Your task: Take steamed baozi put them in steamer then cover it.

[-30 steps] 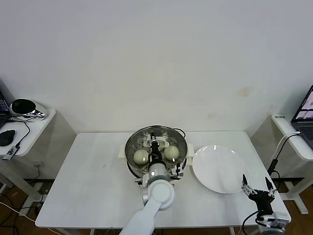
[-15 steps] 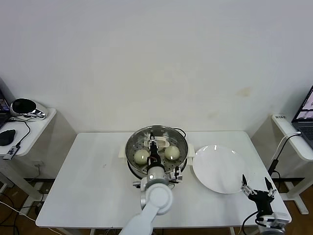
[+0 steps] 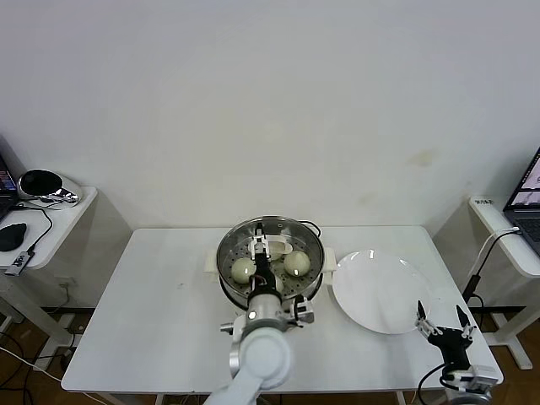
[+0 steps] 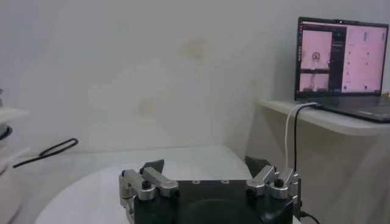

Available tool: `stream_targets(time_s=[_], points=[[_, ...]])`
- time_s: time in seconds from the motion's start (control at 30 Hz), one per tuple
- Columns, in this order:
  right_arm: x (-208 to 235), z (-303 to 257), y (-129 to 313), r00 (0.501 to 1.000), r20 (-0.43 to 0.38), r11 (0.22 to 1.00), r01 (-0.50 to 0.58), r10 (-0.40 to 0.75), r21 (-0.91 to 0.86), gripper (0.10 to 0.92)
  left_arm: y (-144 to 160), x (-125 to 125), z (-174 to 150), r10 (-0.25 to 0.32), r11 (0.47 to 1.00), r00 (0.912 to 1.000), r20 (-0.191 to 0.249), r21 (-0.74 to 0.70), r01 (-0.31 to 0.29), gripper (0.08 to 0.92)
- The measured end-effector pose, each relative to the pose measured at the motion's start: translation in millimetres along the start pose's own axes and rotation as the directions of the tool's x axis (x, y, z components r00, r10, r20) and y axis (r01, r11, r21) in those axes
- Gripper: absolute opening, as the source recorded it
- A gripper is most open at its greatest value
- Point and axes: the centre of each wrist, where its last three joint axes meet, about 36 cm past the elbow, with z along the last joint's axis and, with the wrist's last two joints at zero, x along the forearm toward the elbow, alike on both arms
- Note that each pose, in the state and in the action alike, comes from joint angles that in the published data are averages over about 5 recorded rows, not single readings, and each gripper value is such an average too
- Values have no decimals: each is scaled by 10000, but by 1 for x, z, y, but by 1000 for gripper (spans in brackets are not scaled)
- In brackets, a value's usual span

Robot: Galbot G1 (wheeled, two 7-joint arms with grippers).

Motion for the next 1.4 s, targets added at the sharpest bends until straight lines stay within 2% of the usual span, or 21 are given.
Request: stream_targets(time_s=[0.2,0.37,0.43,0.53,0.63,0.7,0.83,0.93,1.17,1.4], points=[[2,0,0,9997,-156,9997,185,-182,163,823,24,17,24,-133,9953,9999,-40,954,137,822],[4,-3,4,9983,-258,9981,535,-527,313,823,48,29,65,-238,9721,9993,-286,2327,298,823],[3,-4,7,9972,-268,9969,712,-703,346,823,55,32,84,-108,9512,9987,-492,3075,254,823],[3,-5,15,9951,-258,9948,961,-953,331,823,58,37,116,448,9012,9957,-814,4335,-51,823],[4,-5,23,9927,-299,9929,1173,-1166,215,823,52,46,147,1182,8344,9892,-862,5487,-519,823],[5,-4,28,9908,-407,9915,1298,-1293,92,823,43,54,164,1569,7870,9854,-660,6112,-844,823],[9,-1,36,9870,-693,9895,1444,-1448,-104,823,23,71,191,1882,6963,9821,-64,7061,-1288,823],[13,-2,41,9847,-854,9883,1504,-1522,-265,823,9,79,206,1970,6398,9803,159,7555,-1408,823],[21,-1,47,9780,-1174,9848,1687,-1724,-406,823,-14,98,234,2305,5574,9731,-6,8197,-1315,823],[31,-2,51,9764,-1346,9852,1633,-1689,-523,823,-23,114,245,2516,4917,9678,-61,8622,-1223,823]])
